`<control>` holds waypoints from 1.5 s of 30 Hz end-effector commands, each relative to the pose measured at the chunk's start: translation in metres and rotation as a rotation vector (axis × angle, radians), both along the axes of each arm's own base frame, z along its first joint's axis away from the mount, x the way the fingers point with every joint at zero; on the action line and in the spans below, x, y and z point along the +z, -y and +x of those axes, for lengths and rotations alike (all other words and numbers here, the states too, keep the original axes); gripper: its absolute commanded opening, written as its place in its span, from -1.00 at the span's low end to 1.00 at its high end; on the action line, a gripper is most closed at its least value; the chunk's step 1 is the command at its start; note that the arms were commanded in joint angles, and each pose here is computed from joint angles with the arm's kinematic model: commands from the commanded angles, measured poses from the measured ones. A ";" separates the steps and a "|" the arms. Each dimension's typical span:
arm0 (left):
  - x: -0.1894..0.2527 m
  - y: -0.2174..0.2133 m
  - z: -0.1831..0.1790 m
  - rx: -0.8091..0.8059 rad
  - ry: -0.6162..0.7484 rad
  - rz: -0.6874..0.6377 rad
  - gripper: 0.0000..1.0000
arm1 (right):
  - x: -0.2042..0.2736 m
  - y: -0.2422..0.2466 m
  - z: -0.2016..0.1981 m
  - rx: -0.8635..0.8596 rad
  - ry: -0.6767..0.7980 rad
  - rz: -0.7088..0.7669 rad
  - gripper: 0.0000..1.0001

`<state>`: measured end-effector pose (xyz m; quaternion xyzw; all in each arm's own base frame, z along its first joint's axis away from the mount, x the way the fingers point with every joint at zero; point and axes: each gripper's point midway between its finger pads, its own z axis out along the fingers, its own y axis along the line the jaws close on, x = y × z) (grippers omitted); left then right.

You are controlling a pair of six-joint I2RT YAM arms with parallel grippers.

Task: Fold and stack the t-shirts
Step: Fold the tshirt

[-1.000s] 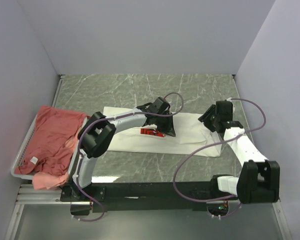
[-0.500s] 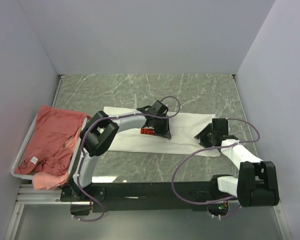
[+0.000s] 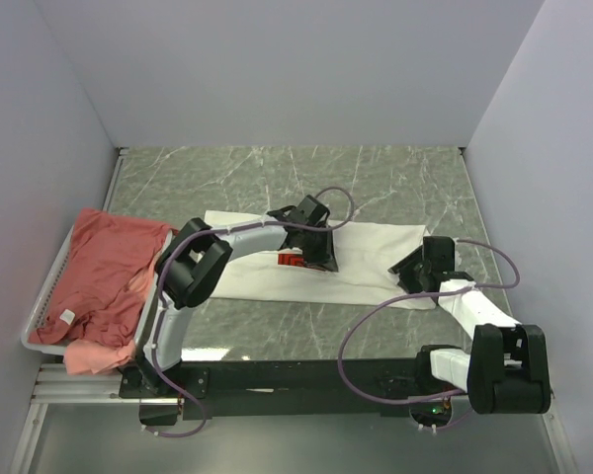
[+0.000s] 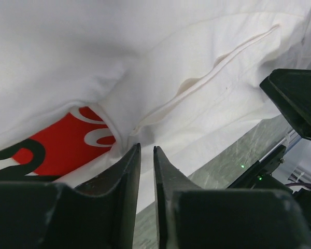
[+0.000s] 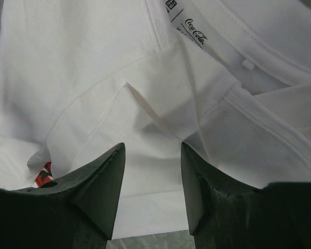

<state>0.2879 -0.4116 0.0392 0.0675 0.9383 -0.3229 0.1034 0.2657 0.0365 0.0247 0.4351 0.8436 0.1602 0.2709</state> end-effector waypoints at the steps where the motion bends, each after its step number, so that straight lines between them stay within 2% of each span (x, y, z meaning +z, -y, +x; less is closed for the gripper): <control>1: 0.077 -0.003 0.031 0.020 0.132 -0.115 -0.53 | 0.000 0.018 0.001 -0.053 -0.024 -0.062 0.09; 7: 0.104 -0.050 0.050 0.123 0.165 -0.113 -0.46 | 0.007 0.043 0.010 -0.096 -0.015 -0.062 0.11; 13: 0.081 -0.102 0.044 0.261 0.177 0.041 -0.56 | 0.029 0.049 0.022 -0.112 0.000 -0.076 0.10; 14: 0.067 -0.115 0.037 0.282 0.164 0.080 -0.57 | 0.033 0.049 0.021 -0.122 0.006 -0.090 0.10; 18: 0.047 -0.146 0.027 0.368 0.157 0.132 -0.63 | 0.041 0.033 0.017 -0.113 0.035 -0.100 0.11; 22: 0.020 -0.167 0.015 0.398 0.148 0.211 -0.70 | 0.040 -0.006 0.020 -0.041 0.005 -0.108 0.11; 27: 0.000 -0.174 0.014 0.414 0.154 0.246 -0.74 | 0.022 -0.020 0.027 -0.019 -0.021 -0.081 0.11; 35: -0.027 -0.164 0.002 0.393 0.127 0.277 -0.76 | -0.013 -0.018 0.044 0.047 -0.145 -0.150 0.11; 39: -0.035 -0.143 -0.017 0.339 0.095 0.270 -0.75 | -0.012 -0.016 0.060 0.063 -0.159 -0.141 0.10; 45: -0.036 -0.099 -0.052 0.279 0.020 0.188 -0.75 | -0.002 -0.011 0.112 0.161 -0.189 -0.170 0.09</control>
